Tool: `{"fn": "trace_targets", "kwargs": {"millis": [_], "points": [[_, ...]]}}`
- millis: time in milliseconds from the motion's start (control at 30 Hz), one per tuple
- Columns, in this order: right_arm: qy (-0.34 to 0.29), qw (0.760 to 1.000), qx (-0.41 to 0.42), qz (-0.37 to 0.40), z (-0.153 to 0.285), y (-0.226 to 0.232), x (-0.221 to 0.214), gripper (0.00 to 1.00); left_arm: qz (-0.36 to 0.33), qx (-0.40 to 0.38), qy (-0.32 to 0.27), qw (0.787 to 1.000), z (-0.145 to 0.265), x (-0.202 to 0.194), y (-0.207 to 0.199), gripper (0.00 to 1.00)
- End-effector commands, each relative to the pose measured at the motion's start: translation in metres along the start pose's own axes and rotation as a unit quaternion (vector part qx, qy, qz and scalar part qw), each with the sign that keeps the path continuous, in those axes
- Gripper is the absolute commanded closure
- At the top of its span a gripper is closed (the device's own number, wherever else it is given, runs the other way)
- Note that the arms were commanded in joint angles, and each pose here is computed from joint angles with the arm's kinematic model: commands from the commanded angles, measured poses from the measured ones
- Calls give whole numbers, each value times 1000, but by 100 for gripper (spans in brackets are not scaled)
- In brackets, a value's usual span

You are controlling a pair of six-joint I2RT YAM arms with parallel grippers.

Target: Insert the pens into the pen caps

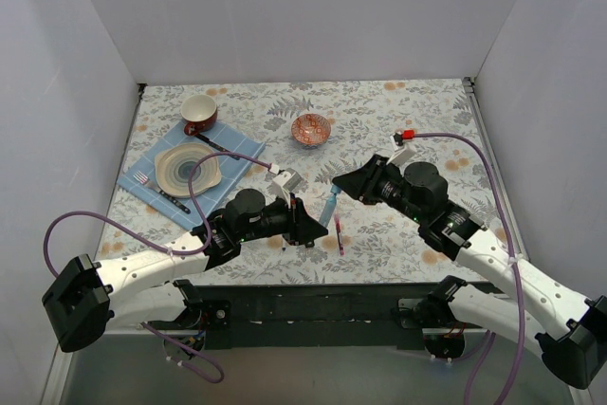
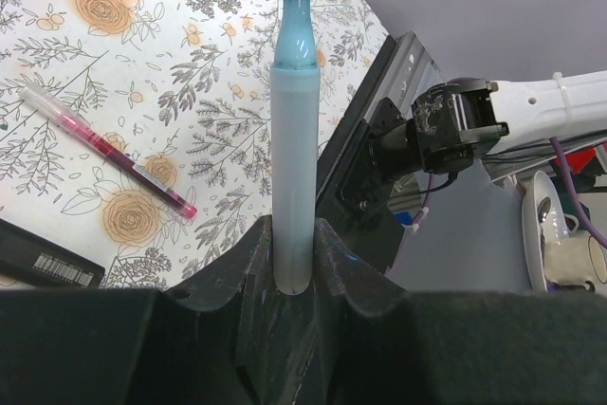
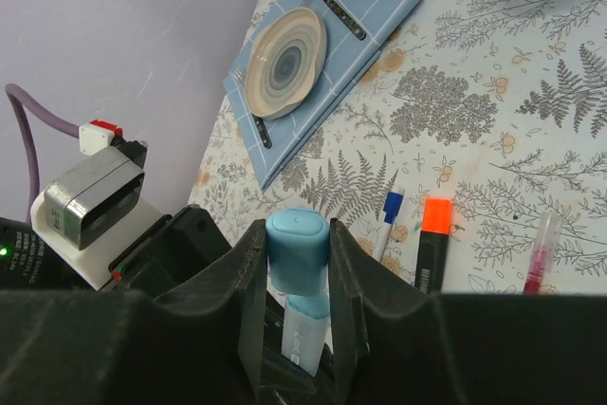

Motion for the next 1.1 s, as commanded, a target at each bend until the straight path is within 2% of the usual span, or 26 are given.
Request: {"fn": "trace_targets", "kwargs": {"millis": [0, 700, 1067], "points": [[-39, 999, 14, 13, 0, 22, 21, 99, -13, -7, -21, 1000, 2, 12, -5, 100], [17, 1000, -6, -8, -5, -4, -12, 99, -40, 14, -36, 998, -1, 27, -3, 100], [54, 998, -17, -6, -8, -15, -41, 99, -79, 86, -60, 991, -8, 51, 16, 100]]}}
Point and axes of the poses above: each gripper's point midway between its finger pads, its own z axis back along the fingers, its own y axis along the line the jaws close on, x = y × z, the point moved 4 cm from there along z, back along the fingers, and after that the axes turned 13 degrees about -z, right-handed, at the moved point
